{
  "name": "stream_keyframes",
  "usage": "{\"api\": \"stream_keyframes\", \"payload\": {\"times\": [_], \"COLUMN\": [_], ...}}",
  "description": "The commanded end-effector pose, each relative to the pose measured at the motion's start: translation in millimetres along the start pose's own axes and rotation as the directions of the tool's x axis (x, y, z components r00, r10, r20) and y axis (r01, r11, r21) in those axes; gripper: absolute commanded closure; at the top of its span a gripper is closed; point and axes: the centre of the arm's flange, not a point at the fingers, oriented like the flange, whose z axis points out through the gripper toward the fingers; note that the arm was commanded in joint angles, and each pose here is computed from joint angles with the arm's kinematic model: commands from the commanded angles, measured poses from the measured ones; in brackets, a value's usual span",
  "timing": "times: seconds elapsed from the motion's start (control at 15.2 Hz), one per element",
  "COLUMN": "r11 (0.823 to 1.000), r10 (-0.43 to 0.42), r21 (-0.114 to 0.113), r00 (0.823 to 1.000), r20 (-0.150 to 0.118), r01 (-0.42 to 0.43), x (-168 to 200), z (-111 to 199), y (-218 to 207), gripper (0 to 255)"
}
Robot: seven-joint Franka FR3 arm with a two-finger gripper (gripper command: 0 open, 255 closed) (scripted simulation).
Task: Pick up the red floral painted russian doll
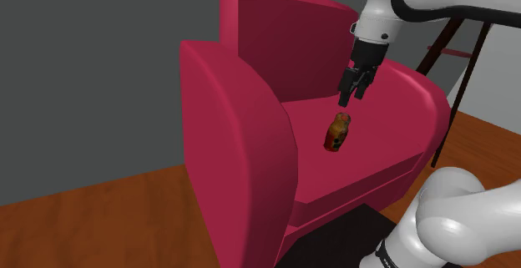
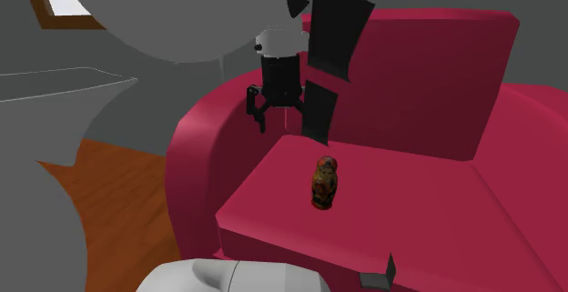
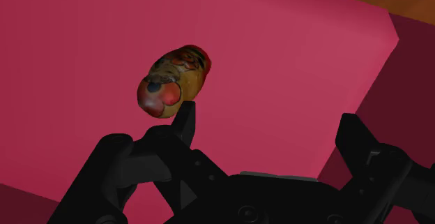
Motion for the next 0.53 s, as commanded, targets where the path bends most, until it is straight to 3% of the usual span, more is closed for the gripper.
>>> {"api": "stream_keyframes", "payload": {"times": [0.0,0.46], "r11": [1.000,0.992], "r10": [0.000,0.083], "r21": [0.000,0.097], "r00": [1.000,0.996], "r20": [0.000,-0.011], "r01": [0.000,-0.082], "x": [0.0,28.6], "z": [0.0,54.5], "y": [0.0,83.0], "gripper": [0,0]}}
